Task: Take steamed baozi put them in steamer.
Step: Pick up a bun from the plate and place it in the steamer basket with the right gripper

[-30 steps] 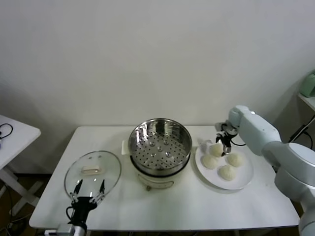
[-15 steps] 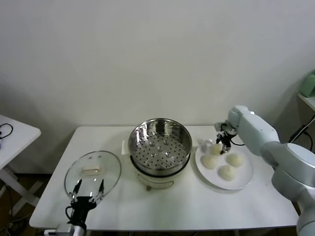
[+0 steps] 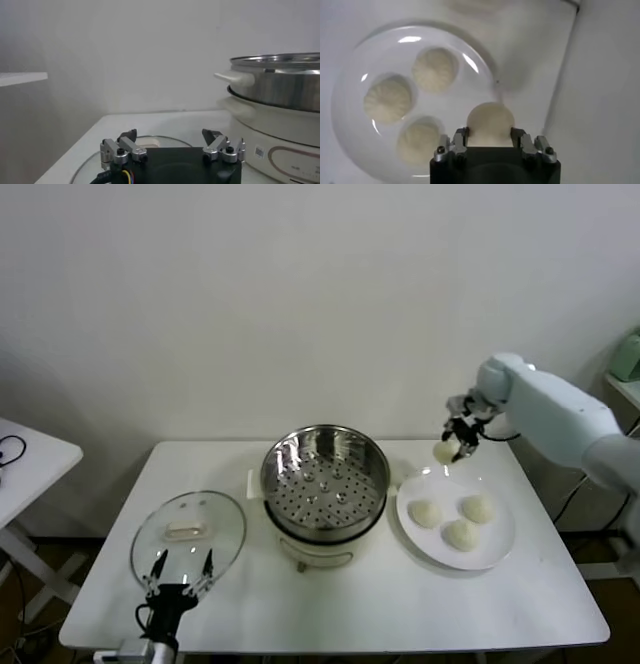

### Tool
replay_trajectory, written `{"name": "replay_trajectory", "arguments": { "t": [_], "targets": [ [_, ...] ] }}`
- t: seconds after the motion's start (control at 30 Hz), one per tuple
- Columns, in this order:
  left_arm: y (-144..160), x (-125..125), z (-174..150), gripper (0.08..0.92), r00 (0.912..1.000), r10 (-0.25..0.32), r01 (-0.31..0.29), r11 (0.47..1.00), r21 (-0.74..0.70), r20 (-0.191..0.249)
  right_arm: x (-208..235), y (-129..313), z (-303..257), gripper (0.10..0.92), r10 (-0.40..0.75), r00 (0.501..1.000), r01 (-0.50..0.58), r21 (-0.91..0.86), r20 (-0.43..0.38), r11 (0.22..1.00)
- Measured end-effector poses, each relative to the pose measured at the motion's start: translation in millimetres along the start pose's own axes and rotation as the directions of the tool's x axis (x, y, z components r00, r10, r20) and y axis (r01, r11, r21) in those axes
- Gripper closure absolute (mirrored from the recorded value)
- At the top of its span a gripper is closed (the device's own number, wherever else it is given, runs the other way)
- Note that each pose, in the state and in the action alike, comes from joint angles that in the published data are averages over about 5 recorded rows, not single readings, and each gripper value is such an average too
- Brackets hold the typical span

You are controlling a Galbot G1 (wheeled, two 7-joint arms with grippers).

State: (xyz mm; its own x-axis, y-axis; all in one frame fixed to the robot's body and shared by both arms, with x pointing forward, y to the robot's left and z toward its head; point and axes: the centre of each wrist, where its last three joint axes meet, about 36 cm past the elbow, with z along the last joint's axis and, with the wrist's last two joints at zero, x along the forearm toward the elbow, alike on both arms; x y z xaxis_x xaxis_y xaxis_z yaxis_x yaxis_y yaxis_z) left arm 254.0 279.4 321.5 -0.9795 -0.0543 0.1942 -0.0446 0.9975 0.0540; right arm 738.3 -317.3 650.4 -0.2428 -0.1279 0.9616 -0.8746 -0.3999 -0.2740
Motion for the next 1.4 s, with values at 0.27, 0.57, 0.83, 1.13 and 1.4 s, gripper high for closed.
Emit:
{"name": "replay_trajectory", "arguments": {
  "t": [0.27,0.57,0.83,1.13,1.4],
  "targets": [
    [2.1,4.3,2.0,0.177,0.9999,-0.01,0.01,1.0,-0.005,-0.002,57.1,-23.4,-73.5,0.437,0.033,0.998,-0.048,0.269,0.061,0.962],
    [1.3,4.8,4.5,0.177,0.9998,-0.02,0.02,1.0,-0.006,-0.001,50.7,-39.7,-150.2,0.425,0.028,0.994,-0.083,0.577,0.103,0.813],
    [1.0,3.1,7.9,0.177,0.9998,-0.019,0.019,1.0,-0.012,-0.005,3.0,-48.5,-192.3,0.413,0.023,0.991,-0.115,0.749,0.132,0.653],
    [4.3,2.9,11.7,0.177,0.9998,-0.016,0.015,1.0,-0.025,-0.01,-46.9,-59.9,-215.4,0.395,0.033,0.984,-0.163,0.827,0.173,0.538],
    [4.5,2.1,12.3,0.177,0.9998,-0.016,0.015,1.0,-0.025,-0.01,-72.4,-69.4,-218.8,0.394,0.025,0.984,-0.165,0.849,0.176,0.503]
  ]
}}
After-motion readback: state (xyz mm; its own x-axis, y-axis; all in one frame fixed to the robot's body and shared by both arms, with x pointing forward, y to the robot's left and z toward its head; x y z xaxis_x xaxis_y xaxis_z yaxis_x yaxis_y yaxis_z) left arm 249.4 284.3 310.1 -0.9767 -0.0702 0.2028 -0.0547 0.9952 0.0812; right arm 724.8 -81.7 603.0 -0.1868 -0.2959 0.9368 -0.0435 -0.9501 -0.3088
